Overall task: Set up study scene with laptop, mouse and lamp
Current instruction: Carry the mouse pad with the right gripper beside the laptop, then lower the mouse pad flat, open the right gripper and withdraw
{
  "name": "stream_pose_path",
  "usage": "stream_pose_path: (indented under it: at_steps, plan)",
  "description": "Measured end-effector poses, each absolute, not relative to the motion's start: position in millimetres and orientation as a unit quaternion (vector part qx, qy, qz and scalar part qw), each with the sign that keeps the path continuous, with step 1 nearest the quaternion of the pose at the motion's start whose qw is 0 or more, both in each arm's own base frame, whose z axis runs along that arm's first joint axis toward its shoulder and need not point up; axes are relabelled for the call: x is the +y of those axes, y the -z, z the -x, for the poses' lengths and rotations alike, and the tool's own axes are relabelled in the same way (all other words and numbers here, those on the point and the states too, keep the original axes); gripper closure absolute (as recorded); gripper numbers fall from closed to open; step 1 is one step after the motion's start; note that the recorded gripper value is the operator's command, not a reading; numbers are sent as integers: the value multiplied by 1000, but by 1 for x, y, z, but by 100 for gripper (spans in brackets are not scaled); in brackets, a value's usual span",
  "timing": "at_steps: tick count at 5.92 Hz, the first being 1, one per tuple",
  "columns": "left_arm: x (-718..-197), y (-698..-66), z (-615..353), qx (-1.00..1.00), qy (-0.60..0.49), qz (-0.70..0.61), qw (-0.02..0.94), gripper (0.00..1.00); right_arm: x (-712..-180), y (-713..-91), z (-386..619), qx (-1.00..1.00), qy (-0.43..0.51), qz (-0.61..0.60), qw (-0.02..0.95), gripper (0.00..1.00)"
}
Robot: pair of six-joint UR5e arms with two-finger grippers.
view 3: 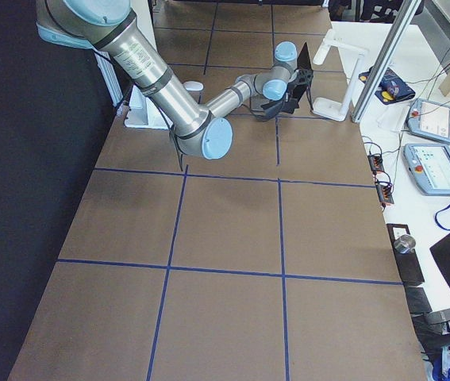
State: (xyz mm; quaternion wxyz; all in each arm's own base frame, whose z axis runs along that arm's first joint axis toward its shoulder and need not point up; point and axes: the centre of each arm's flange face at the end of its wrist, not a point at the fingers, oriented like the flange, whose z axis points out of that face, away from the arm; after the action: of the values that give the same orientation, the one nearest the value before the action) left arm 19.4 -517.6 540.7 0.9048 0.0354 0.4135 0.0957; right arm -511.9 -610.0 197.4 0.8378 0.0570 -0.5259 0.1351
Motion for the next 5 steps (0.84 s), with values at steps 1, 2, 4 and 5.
stream_pose_path:
  at_steps: [1, 2, 4, 5]
  plan:
    - [-518, -540, -19, 414, -96, -36, 905, 0, -611, -216, 515, -515, -134, -53, 845, 100]
    - [-518, -540, -19, 414, -96, -36, 905, 0, -611, -238, 514, -504, -131, -51, 852, 99]
    - [-518, -539, -20, 414, -97, -37, 905, 0, -607, -278, 512, -482, -118, -49, 867, 59]
    - [-518, -539, -20, 414, -98, -37, 904, 0, -605, -291, 511, -476, -113, -48, 871, 1]
